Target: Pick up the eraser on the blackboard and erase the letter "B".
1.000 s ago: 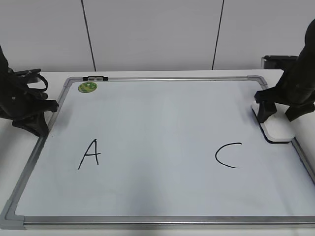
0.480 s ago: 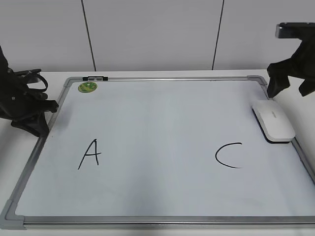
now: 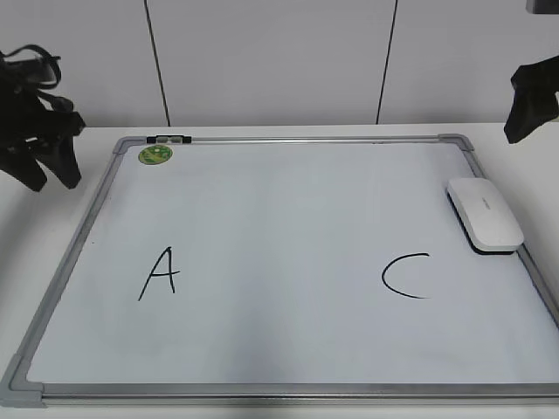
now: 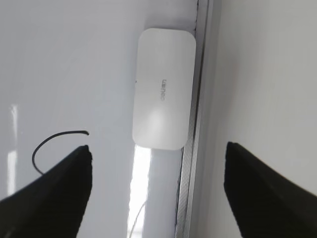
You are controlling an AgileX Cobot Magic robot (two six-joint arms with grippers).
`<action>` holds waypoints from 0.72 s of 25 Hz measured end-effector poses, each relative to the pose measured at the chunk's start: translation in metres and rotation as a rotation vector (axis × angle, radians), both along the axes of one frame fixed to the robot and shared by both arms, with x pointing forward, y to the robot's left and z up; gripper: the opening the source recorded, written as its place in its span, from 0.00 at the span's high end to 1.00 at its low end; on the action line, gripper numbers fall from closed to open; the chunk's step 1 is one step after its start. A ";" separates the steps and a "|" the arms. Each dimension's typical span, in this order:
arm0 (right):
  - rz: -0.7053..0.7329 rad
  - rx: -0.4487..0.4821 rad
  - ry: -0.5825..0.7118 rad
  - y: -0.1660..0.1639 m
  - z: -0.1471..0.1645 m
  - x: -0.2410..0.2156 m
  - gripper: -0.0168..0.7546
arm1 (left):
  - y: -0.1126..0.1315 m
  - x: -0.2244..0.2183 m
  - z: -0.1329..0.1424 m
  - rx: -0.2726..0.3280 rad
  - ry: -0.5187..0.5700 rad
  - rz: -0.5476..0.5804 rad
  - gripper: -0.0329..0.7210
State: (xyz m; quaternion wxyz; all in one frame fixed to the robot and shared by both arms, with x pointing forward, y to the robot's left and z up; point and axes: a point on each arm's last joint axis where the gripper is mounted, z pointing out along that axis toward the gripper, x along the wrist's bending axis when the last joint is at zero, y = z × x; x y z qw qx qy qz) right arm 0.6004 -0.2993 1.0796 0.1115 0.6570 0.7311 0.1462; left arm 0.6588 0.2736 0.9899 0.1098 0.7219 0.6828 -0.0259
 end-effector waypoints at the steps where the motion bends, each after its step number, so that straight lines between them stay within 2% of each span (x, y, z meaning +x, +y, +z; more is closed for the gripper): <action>1: 0.001 0.006 0.004 0.001 0.005 -0.005 0.18 | 0.000 -0.001 0.011 -0.001 -0.014 -0.004 0.42; 2: 0.004 0.012 0.011 0.001 0.011 -0.011 0.16 | 0.000 -0.003 0.021 -0.002 -0.028 -0.006 0.42; 7: 0.018 0.029 0.012 0.004 0.038 -0.036 0.21 | -0.001 -0.024 0.077 -0.019 -0.141 0.020 0.42; 13: 0.027 0.046 -0.063 0.006 0.064 -0.057 0.19 | 0.000 -0.089 0.152 -0.033 -0.308 0.023 0.42; 18: 0.033 0.064 -0.132 0.009 0.085 -0.087 0.21 | 0.002 -0.150 0.180 -0.031 -0.386 0.022 0.42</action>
